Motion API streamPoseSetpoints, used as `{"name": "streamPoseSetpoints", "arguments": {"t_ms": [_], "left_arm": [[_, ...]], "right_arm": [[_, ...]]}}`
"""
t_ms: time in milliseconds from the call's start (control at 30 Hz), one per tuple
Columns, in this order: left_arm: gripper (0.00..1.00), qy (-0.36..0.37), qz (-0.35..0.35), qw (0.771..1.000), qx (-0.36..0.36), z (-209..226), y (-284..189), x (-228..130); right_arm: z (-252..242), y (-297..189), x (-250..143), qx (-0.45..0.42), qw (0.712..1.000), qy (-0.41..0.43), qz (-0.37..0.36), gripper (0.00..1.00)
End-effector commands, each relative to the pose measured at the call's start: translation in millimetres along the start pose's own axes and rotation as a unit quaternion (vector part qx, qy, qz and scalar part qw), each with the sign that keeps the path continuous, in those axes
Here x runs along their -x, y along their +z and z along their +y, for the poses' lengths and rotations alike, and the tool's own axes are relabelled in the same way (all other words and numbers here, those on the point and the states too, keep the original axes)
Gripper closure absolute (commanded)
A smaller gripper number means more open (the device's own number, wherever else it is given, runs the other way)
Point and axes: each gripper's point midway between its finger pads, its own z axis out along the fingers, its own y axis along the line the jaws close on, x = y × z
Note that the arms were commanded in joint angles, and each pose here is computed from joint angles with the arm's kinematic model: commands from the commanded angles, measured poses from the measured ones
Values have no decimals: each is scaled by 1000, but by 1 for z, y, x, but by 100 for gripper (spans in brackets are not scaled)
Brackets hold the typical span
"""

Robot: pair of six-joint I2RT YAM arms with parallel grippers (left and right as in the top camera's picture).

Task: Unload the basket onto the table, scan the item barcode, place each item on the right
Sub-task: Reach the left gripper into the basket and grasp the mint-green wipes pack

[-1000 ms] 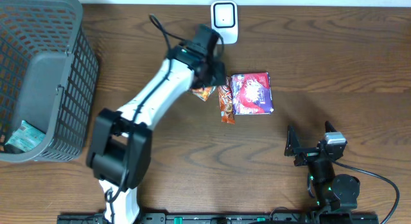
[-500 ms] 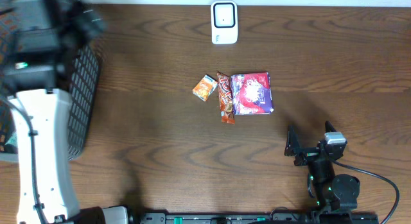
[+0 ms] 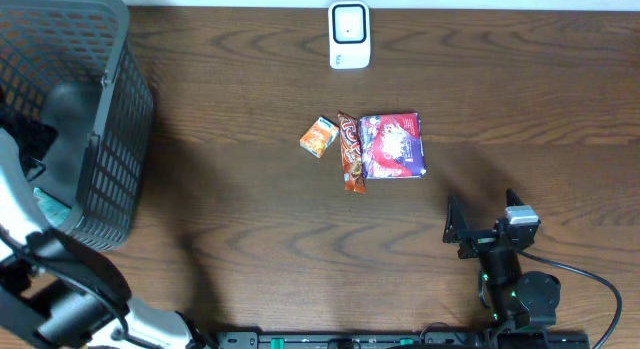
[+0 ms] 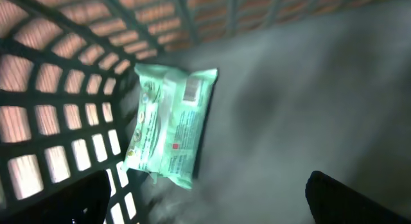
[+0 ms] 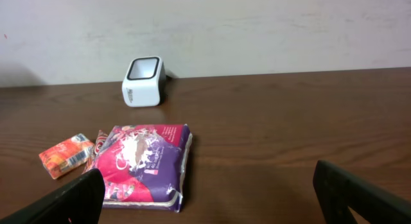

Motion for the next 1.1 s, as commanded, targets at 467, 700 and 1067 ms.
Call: {"name": "streamPoseSetpoints", "arguments": {"t_ms": [467,700,1067], "left_arm": [[3,6,81,982,173,32,124,-55],[14,10,95,980,174,33,130,-63],[80,53,169,980,94,9,130,-87]], "right_arm": [[0,0,-1,0,1000,-6,2,1],[0,0,-1,0,1000,-6,2,1],[0,0,-1,0,1000,-7,2,1]]}}
